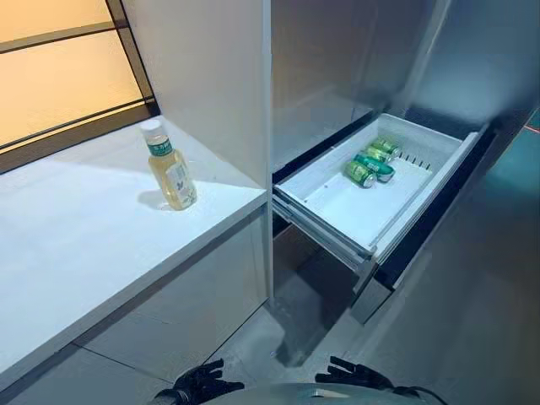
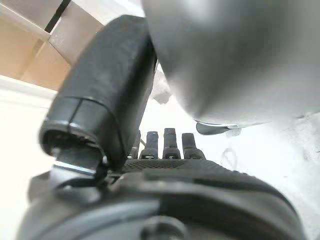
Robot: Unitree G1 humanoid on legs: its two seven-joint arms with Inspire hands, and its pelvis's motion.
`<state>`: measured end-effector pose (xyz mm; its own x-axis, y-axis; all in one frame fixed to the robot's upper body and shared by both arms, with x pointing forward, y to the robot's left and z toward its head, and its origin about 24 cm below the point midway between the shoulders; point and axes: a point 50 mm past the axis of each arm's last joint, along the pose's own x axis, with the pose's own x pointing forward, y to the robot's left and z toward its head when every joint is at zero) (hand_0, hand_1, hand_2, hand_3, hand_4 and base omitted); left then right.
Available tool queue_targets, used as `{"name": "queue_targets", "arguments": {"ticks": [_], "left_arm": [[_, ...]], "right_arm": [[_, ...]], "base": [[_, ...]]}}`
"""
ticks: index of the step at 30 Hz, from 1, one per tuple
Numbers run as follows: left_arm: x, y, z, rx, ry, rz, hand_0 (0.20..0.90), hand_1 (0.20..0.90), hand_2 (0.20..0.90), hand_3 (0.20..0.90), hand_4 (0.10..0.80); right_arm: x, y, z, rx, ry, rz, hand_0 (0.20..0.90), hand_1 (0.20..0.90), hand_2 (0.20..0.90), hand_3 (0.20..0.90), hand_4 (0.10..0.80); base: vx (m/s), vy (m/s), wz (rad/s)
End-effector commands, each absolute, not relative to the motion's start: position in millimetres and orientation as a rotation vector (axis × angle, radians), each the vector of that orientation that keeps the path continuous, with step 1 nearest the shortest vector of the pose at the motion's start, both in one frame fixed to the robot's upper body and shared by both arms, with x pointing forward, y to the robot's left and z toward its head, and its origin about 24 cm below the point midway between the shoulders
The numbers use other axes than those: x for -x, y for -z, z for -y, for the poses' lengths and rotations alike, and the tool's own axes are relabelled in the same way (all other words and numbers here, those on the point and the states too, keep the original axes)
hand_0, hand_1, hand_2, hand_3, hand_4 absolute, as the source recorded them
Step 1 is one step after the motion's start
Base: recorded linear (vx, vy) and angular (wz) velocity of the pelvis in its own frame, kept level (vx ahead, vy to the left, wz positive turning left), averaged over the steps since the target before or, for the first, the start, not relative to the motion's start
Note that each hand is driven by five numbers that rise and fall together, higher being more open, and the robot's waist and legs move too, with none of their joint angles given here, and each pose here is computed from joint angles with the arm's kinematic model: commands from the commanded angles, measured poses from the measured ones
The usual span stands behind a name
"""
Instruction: Put drinks into fridge and close the fridge
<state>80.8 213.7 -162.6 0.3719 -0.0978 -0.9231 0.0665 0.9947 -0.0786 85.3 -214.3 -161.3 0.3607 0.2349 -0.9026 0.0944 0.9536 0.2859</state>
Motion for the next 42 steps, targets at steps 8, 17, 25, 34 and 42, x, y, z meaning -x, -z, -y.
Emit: {"name": "queue_targets", "arguments": {"ticks": [8, 17, 25, 34, 42], "left_arm": [[-100, 159, -218, 0.003, 0.076, -1.109, 0.900, 0.900, 0.900, 0.900, 0.800], [-137, 143, -221, -0.311, 0.196, -0.939, 0.900, 0.900, 0.900, 0.900, 0.800], [-194, 95, -218, -0.279, 0.662, -0.904, 0.900, 0.900, 0.900, 0.900, 0.800], [-256, -54, -168, 0.375, 1.206, -0.418, 0.900, 0.900, 0.900, 0.900, 0.800], [-260, -152, -162, 0.698, 1.167, 0.413, 0.900, 0.900, 0.900, 0.900, 0.800]], "right_arm": [[-87, 162, 211, -0.303, -0.133, -1.231, 0.900, 0.900, 0.900, 0.900, 0.800], [-90, 160, 216, -0.271, -0.149, -1.236, 0.900, 0.900, 0.900, 0.900, 0.800], [-99, 154, 232, -0.221, -0.151, -1.224, 0.900, 0.900, 0.900, 0.900, 0.800], [-80, 158, 235, -0.205, -0.134, -1.239, 0.900, 0.900, 0.900, 0.900, 0.800], [-63, 164, 219, -0.251, -0.113, -1.260, 0.900, 0.900, 0.900, 0.900, 0.800]], "base": [[0.000, 0.000, 0.00], [0.000, 0.000, 0.00], [-0.022, 0.036, -0.02], [0.011, 0.016, 0.01], [0.054, -0.015, 0.01]]}}
